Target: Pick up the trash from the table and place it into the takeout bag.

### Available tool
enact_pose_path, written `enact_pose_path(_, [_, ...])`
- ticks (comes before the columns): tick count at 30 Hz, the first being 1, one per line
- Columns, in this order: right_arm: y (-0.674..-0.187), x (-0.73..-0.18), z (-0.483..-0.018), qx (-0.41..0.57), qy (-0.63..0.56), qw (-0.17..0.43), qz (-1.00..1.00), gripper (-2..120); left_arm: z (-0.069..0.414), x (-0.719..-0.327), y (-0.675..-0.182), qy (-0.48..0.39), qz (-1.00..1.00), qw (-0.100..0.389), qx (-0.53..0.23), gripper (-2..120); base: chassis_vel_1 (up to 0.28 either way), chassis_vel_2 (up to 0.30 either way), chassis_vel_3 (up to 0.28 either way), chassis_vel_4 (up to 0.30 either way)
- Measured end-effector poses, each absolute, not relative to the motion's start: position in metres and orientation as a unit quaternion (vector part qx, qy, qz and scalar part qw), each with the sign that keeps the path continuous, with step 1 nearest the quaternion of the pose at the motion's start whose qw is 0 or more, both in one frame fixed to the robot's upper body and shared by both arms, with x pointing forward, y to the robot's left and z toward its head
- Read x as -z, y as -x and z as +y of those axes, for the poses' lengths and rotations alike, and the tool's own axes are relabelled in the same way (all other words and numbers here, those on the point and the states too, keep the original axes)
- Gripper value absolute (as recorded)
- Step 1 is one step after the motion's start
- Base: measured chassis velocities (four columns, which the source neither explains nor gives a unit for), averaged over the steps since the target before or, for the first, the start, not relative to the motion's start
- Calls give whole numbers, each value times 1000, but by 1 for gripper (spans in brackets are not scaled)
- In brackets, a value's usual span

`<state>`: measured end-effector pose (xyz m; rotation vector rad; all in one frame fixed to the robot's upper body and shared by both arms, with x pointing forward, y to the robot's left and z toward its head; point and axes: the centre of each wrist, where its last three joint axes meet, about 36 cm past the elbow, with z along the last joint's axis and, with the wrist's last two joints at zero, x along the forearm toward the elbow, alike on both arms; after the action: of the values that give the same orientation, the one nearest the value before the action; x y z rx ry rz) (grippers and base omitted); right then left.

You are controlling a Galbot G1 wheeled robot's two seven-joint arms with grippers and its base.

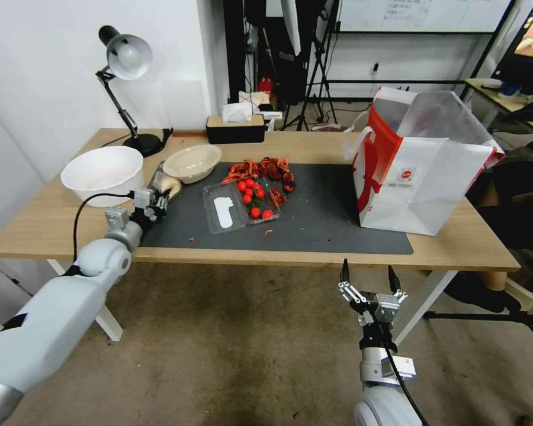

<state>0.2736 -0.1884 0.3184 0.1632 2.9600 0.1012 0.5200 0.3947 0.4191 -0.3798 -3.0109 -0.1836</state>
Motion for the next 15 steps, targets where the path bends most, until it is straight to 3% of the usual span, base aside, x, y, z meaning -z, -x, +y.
enact_pose_path(15, [-274, -321, -187, -35, -53, 91, 994, 100, 404, -450, -490, 149, -980, 47, 120, 5, 0, 0, 0, 0])
